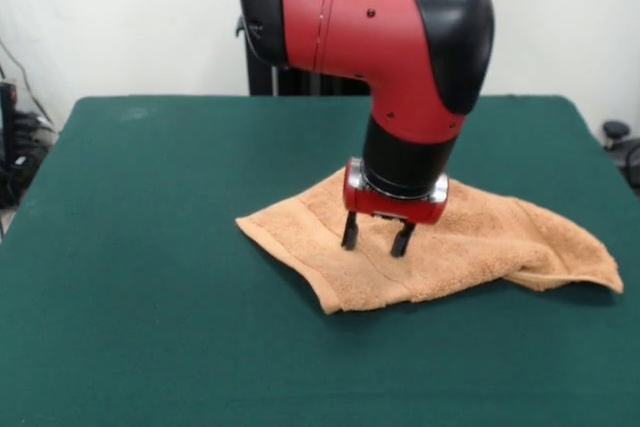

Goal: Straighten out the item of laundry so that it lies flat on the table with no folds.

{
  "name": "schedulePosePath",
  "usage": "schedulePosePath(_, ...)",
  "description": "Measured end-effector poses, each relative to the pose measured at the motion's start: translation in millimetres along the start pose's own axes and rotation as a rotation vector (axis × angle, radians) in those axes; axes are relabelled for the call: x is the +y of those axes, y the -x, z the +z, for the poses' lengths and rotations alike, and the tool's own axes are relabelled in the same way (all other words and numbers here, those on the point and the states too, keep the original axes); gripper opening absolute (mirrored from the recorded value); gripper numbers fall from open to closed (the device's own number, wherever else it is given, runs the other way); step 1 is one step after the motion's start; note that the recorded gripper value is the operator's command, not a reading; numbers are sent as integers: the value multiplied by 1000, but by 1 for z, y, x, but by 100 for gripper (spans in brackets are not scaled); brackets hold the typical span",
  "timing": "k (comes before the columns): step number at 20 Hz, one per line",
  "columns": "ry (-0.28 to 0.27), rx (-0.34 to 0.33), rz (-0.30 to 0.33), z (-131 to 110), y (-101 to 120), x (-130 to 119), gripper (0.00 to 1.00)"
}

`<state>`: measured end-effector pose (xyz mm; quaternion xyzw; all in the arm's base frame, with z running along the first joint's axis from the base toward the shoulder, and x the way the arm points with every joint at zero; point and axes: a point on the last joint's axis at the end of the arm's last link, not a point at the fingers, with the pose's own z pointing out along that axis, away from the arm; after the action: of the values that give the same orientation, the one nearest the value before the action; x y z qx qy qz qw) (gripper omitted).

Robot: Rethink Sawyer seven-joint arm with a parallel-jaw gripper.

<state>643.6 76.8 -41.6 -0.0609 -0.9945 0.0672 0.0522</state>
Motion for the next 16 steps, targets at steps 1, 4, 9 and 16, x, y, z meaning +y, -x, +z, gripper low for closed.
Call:
schedulePosePath(1, 0, 0, 0, -1, 2, 1, 100)
schedulePosePath(4, -1, 9, -1, -1, 4, 1, 100)
schedulePosePath(9, -1, 17, -1, -1, 5, 1, 100)
schedulePosePath(16, 1, 24, 1, -12, -5, 0, 100)
